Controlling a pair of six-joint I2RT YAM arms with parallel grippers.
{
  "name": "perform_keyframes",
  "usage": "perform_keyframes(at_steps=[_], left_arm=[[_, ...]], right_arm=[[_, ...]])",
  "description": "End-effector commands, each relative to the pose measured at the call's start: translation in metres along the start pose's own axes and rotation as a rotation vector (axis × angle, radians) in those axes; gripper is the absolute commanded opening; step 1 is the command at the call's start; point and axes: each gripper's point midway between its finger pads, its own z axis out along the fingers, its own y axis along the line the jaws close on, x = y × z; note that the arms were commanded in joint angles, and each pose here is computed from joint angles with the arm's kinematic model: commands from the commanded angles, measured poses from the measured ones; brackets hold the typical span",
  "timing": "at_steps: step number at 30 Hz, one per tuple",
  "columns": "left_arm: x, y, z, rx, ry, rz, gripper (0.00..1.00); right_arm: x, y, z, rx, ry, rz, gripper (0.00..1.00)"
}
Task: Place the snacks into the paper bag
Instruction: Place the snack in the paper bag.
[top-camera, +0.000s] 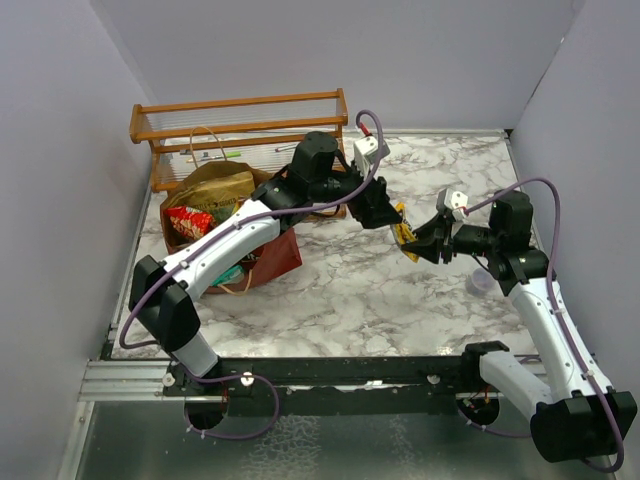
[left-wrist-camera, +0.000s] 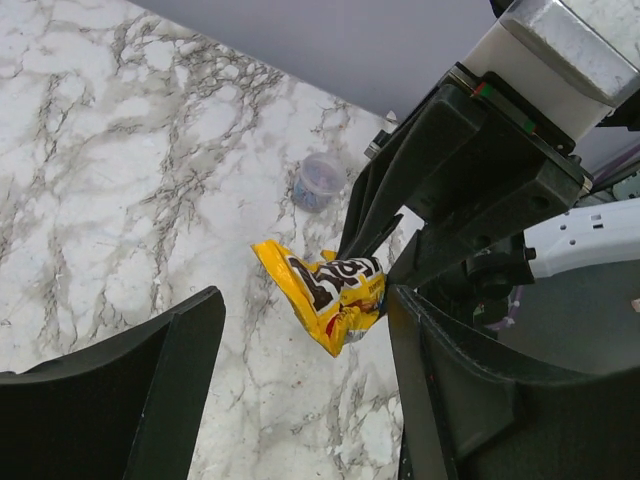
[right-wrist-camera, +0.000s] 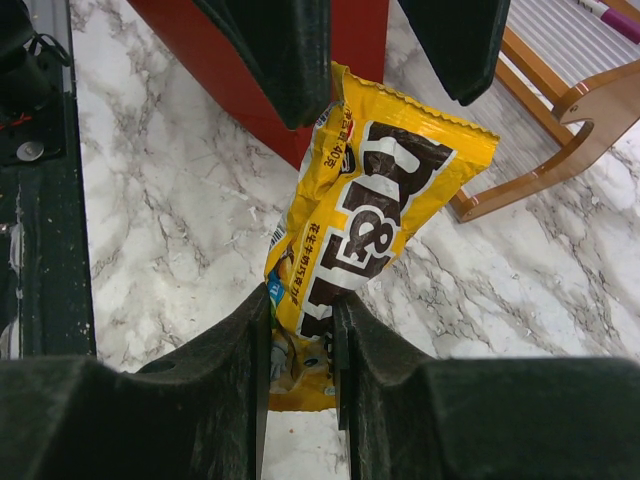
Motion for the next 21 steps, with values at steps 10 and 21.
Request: perform_keyframes(at_steps=[10,21], left_arm=[[0.001,0.002,0.014,0.012,-0.008,-0.055,0.45],[-0.003,-0.006,0.003,0.020,-0.024,0.038,0.00]], right_arm=[[-0.003,0.004,0.002,-0.027,-0.017,-0.027,0.26],[-0.001,-0.003,0.001,0.008,-0.006,-0.034,0.34]])
